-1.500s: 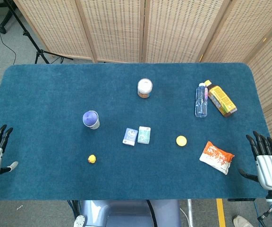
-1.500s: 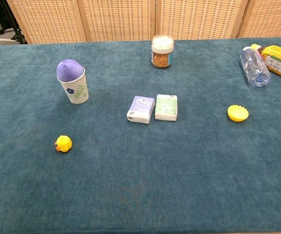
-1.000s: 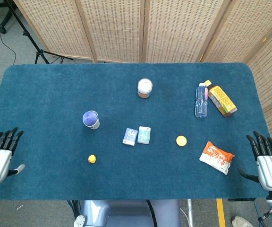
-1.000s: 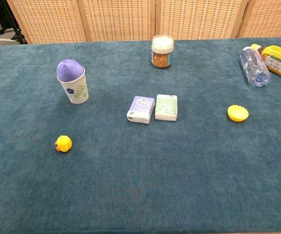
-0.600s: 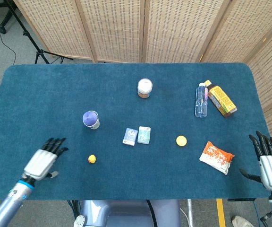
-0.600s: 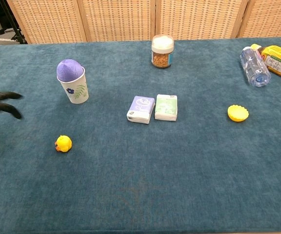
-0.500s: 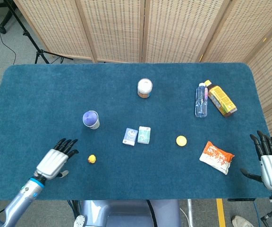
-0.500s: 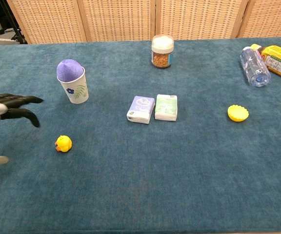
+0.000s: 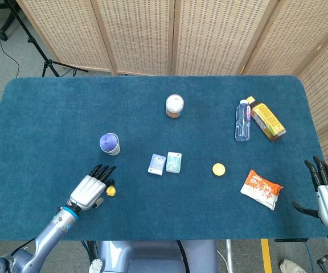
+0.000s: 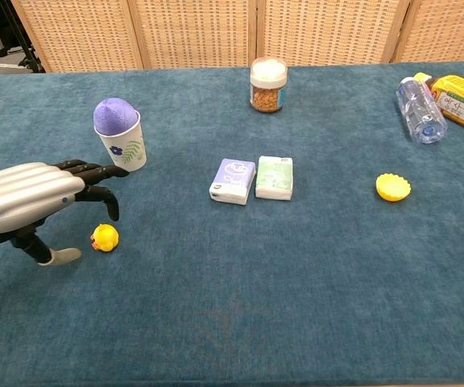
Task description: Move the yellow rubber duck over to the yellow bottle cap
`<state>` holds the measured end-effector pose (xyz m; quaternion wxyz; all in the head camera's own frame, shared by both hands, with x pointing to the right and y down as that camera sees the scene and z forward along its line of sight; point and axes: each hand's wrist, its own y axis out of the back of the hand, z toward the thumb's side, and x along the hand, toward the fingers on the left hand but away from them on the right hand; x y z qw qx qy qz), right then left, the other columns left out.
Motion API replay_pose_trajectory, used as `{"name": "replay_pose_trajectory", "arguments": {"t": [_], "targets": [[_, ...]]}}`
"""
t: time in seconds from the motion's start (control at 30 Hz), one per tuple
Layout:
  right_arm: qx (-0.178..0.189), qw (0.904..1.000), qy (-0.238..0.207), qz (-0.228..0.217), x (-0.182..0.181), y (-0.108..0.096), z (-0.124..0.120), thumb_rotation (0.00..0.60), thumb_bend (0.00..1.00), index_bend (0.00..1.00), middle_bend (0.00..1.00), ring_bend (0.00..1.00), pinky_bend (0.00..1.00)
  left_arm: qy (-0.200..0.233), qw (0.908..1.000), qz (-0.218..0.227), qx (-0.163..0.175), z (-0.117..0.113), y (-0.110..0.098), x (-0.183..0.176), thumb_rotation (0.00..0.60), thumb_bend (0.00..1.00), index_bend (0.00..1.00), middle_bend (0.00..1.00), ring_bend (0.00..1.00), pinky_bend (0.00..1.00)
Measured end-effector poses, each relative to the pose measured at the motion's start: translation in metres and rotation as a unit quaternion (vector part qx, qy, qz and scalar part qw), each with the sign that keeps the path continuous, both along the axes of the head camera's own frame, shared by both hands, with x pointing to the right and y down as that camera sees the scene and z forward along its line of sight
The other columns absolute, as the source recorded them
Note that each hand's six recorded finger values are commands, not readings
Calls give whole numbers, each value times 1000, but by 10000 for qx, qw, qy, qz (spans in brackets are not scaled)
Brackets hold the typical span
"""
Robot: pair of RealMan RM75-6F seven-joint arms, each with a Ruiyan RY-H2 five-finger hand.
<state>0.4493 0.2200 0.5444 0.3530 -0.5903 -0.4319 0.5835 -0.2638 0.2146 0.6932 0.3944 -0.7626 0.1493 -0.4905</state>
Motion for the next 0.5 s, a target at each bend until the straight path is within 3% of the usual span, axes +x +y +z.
{"name": "replay_pose_trajectory", "arguments": {"t": [0.5], "targets": [[-11, 10000, -11, 42, 2, -1, 1, 600, 0, 18, 0, 0, 0, -100, 9999, -80, 1, 7, -3, 5, 600, 354, 518, 0, 0, 0]]}}
